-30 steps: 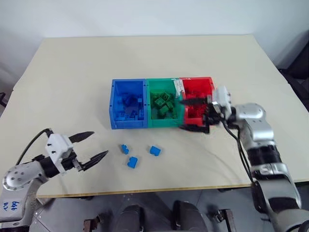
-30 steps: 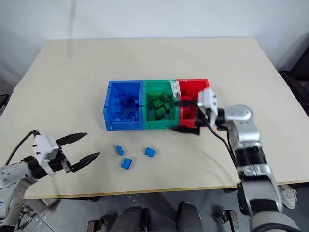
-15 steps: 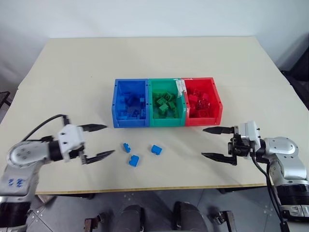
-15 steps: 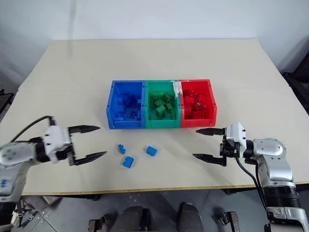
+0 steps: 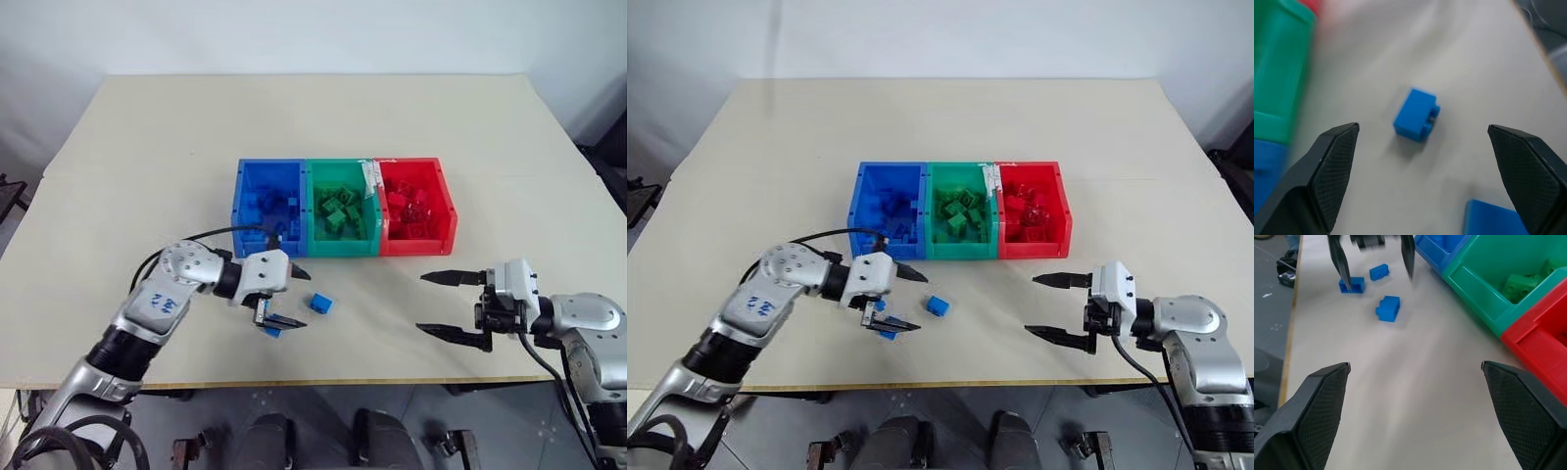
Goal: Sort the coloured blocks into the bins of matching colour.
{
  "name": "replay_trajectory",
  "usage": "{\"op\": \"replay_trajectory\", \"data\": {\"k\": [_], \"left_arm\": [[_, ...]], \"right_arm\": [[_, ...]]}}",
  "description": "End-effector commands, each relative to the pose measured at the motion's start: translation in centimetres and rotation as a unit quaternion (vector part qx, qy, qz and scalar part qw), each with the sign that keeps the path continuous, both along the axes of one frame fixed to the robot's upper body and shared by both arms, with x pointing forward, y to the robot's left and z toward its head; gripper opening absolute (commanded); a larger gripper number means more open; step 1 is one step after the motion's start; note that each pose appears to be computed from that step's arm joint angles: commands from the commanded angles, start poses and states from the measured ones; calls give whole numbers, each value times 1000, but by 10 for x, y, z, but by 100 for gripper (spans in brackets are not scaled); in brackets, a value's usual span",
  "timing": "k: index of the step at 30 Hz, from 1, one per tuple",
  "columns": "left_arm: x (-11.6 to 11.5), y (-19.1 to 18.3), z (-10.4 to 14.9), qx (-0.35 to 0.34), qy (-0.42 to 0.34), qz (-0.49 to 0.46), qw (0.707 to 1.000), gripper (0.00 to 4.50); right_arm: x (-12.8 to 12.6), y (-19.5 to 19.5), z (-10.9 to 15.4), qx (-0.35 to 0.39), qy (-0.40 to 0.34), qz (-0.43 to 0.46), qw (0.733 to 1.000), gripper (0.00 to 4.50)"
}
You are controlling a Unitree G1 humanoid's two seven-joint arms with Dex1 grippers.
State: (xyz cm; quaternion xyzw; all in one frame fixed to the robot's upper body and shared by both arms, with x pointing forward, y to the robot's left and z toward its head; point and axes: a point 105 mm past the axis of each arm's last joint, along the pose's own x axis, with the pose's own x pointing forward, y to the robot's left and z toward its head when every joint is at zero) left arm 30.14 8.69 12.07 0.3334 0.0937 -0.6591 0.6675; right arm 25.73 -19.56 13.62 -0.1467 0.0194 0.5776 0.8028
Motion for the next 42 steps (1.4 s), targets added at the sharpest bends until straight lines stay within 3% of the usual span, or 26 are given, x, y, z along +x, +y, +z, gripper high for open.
{"op": "replay_trajectory", "data": {"k": [1,3,12,13,16,22,26,30,34,42], "left_arm": [[10,-7,-4,18,-26,-7,999,431],[11,-14,-5,9,-23,-12,1000,387],[11,-22,-10,6,-13,-20,1000,101],[11,-22,-10,5,-14,-19,1000,94],[11,-23,0,-34,-27,-15,999,94],[3,-1,50,-199,-76,21,977,94],[35,40,83,-265,-148,175,937,94],[63,64,104,-290,-169,277,900,94],[73,59,103,-274,-159,270,909,94],[76,62,91,-259,-137,275,916,359]], "right_arm": [[-4,-2,14,2,-21,-7,1000,449],[-6,-2,14,3,-20,-10,1000,450],[-10,1,11,6,-17,-14,1000,450],[-10,1,11,6,-16,-14,1000,450],[-8,5,10,10,-21,-12,1000,450],[-1,13,26,81,-54,-47,994,450],[12,22,43,152,-95,-98,979,450],[18,28,49,178,-119,-129,968,450],[23,32,48,167,-124,-129,970,450],[20,29,45,118,-118,-83,982,450]]}}
